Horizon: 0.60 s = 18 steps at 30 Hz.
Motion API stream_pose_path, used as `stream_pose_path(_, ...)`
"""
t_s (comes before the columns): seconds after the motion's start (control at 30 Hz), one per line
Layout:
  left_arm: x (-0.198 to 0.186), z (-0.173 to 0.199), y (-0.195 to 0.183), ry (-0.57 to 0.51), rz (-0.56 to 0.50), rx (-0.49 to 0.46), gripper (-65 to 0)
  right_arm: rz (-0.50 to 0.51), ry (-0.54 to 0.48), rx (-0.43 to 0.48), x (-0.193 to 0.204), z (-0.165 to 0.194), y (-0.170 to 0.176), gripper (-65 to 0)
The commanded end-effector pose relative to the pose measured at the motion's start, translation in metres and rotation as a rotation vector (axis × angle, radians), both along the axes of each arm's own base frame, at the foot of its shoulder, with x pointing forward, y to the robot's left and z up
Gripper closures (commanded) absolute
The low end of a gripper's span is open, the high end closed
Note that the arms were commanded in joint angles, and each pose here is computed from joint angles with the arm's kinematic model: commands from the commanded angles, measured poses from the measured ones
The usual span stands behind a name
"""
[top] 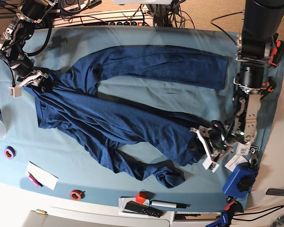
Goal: Layout the t-shirt on the table in an organized manner, then fold the t-shirt properly
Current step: 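Drag the grasped hem with the left gripper away from the right gripper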
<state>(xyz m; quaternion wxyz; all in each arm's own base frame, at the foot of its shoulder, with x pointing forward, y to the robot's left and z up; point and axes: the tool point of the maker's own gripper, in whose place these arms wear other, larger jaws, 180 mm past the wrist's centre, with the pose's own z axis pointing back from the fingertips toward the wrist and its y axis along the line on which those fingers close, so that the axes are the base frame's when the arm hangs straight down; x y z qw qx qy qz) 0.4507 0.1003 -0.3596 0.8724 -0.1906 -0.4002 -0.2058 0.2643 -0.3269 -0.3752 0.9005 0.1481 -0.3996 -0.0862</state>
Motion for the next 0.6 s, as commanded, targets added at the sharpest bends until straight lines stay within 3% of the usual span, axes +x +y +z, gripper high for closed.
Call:
stream_pose_path(0.0, 0.019, 0.027, -0.003, -0.070, 0.006, -0.031, -29.0, 0.001, -0.030, -0.019, 0.006, 0.011, -0.006, -37.0)
stream_pose_path(0.13, 0.022, 0.025, -0.014, -0.055, 0.003, -0.053, -28.9, 0.002, -0.029, -0.019, 0.006, 0.011, -0.006, -37.0)
stream_pose_path(0.2, 0.022, 0.023, -0.019, -0.046, 0.002, -0.062, -25.9, 0.002, -0.029, -0.019, 0.006, 0.011, -0.006, -37.0)
stream_pose_path(0.27, 0.021, 0.021, -0.023, -0.038, 0.000, -0.069, -18.4, 0.002, -0.028, -0.019, 0.006, 0.011, -0.006, -37.0)
stream_pose_path(0.37, 0.022, 0.021, -0.023, -0.038, -0.001, -0.069, -0.2, 0.002, -0.028, -0.019, 0.006, 0.011, -0.006, -37.0)
stream_pose_path(0.57, 0.028, 0.031, -0.023, -0.058, -0.009, -0.067, 0.0, 0.001, -0.030, -0.019, 0.006, 0.011, -0.006, -37.0)
